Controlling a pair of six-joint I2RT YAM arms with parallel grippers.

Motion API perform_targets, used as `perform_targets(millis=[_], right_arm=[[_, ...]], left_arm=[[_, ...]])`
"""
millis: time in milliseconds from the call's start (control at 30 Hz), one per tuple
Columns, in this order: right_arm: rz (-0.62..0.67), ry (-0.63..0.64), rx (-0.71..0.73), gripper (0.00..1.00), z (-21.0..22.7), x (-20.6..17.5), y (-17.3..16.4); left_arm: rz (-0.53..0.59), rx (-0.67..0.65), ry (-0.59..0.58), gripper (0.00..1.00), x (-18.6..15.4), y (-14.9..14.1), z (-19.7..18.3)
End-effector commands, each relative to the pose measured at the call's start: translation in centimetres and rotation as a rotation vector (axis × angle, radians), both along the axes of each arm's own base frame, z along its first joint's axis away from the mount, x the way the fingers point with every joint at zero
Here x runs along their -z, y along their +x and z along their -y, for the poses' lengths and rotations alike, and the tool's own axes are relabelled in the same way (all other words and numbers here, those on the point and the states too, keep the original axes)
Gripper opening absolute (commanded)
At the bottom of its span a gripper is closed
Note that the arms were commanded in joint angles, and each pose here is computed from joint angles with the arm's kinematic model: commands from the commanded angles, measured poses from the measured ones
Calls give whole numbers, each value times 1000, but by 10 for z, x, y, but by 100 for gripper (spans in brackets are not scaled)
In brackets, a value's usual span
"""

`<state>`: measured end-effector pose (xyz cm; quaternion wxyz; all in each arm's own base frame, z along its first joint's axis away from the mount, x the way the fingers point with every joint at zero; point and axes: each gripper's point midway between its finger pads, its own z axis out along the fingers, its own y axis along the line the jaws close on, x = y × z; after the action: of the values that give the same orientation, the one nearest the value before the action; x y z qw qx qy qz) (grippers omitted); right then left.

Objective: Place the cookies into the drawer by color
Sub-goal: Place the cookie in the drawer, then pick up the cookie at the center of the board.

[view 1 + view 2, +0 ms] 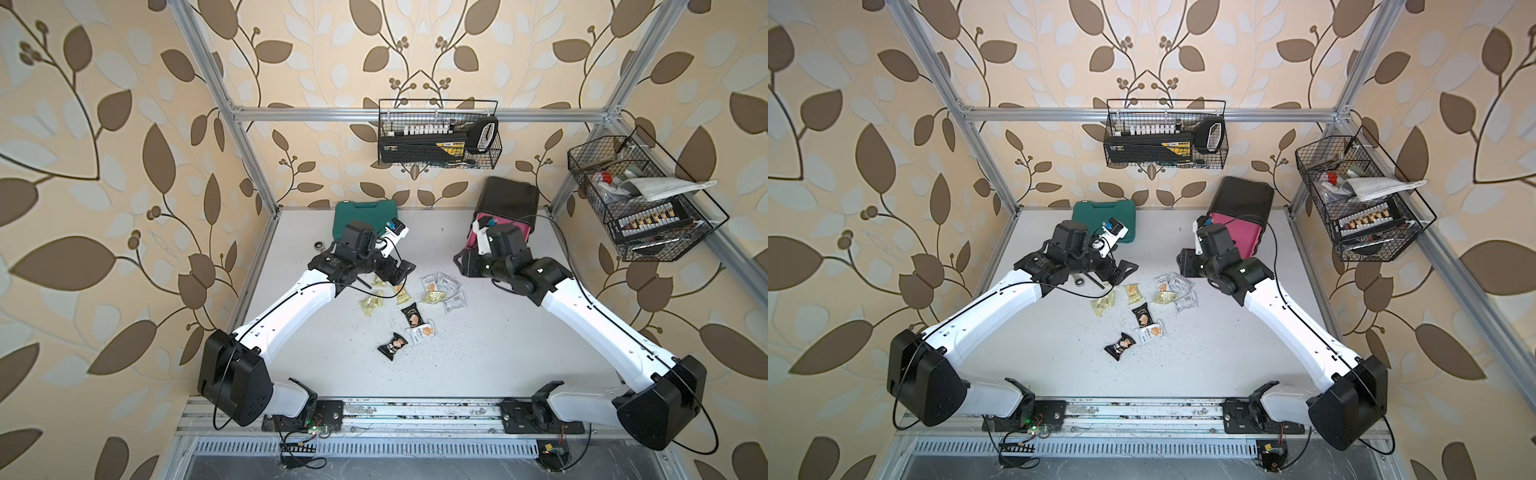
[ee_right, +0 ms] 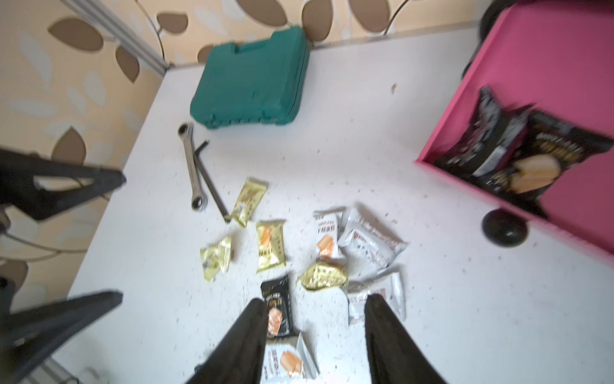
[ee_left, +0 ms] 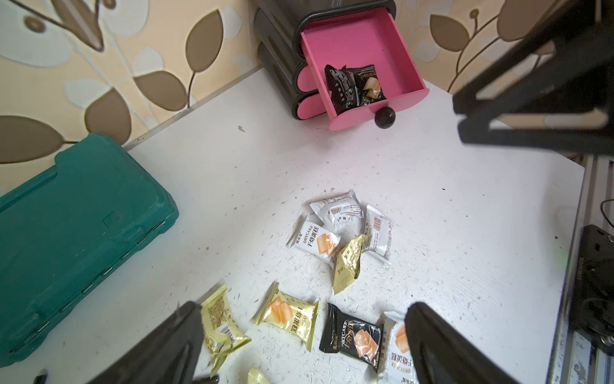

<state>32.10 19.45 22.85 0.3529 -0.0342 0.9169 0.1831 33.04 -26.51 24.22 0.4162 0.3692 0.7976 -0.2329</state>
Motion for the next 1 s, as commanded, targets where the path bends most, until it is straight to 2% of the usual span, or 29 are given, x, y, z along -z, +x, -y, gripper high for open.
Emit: perform_targets(millis=[0,67,200,333,433,533,667,833,900,967], right_arm=[[-95,-30,-71,50,-15,25,-39],[-126,-25,-85,50,-22,36,-55],[-165,12,-72,50,-26,53,-84],[-157,38,-33,51,-14,58,-105],[-163,26,-28,52,-3,64,-116],[-181,-17,-36,53,6,68,-124],[-175,-57,-45,55,14,68,-127],[-155,-64,-52,57,20,63,-130],[-147,-60,-56,58,23,60,-132],[-142,-60,-64,59,26,59,-136]], left_arm=[[0,-53,-1,99,-5,13,0],[-59,-115,-5,98,8,22,0],[-223,-308,-13,79,33,35,3],[-495,-488,-37,56,80,18,4],[-590,-611,11,49,109,3,2],[-633,-663,79,48,128,-17,14],[-698,-723,145,52,151,-42,35],[-723,-855,196,58,181,-55,43],[-717,-886,205,64,191,-55,44],[-711,-917,212,75,197,-52,42]])
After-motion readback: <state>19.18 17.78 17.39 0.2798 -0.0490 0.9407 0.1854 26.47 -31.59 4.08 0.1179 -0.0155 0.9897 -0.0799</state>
